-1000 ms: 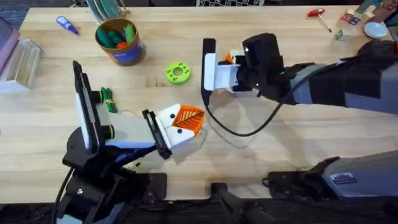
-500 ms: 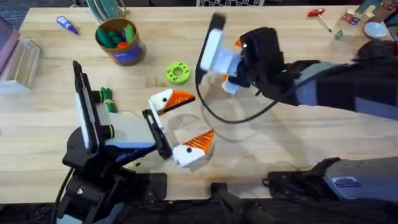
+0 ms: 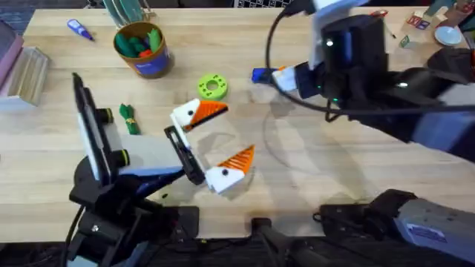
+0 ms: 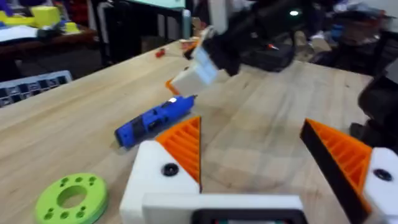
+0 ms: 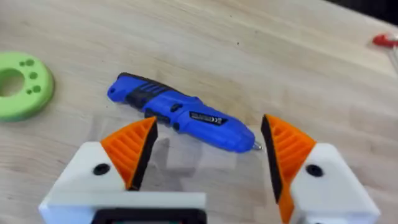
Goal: Pick up the gripper from the table and insert it into the empty holder that is missing its gripper. Then pick up a screw, insert it into the mounting hole, and use the screwdriver to tighten it. Finally, clean up the table by picking up the vegetable and placing it into the bucket.
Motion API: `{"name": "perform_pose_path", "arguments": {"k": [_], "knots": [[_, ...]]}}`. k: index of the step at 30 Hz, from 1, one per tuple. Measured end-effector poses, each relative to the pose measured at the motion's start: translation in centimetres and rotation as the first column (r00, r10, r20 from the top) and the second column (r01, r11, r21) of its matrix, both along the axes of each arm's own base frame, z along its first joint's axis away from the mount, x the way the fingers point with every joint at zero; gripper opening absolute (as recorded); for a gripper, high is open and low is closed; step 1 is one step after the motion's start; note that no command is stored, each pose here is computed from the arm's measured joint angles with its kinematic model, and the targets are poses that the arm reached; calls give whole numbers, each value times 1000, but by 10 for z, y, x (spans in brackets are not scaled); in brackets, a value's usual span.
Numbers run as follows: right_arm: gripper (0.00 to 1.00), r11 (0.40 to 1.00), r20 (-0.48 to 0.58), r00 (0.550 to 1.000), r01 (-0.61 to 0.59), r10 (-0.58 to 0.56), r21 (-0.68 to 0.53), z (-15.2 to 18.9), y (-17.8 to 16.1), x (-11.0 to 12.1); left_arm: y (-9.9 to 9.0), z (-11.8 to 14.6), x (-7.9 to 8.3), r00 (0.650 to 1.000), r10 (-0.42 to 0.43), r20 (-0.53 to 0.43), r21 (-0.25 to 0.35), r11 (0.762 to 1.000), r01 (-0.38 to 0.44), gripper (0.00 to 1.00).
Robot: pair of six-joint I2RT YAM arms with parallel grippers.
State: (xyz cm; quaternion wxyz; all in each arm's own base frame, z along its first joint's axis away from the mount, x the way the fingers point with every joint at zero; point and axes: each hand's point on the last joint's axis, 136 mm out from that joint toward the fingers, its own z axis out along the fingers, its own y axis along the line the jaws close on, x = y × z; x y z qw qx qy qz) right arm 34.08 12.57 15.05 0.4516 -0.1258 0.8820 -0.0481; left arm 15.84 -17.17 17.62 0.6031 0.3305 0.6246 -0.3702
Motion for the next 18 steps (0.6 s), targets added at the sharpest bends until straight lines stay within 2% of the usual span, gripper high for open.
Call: {"name": "perform_pose_path", "arguments": {"k": [5, 9, 12, 14, 16, 17, 18], "knots": [[991, 993, -49, 999, 22, -17, 116, 4, 2, -17, 15, 13, 11, 989, 128, -80, 8, 992, -128, 986], [991, 988, -151, 988, 7, 17, 157, -9, 6, -37, 37, 39, 15, 943, 280, -182, 61, 960, -273, 986], [991, 990, -250, 968, 11, 25, 144, -22, 3, -54, 54, 57, 21, 881, 391, -266, 134, 920, -368, 986], [991, 991, -291, 957, 16, 24, 134, -22, 2, -61, 64, 59, 26, 817, 465, -341, 213, 885, -414, 986], [991, 991, -319, 947, 19, 24, 129, -17, 1, -66, 73, 58, 35, 736, 537, -411, 307, 842, -443, 986], [991, 991, -325, 945, 19, 25, 130, -13, 1, -66, 75, 58, 42, 705, 563, -432, 342, 825, -450, 986], [991, 991, -327, 945, 18, 26, 131, -9, 1, -67, 75, 60, 47, 687, 574, -445, 358, 817, -451, 985]]}}
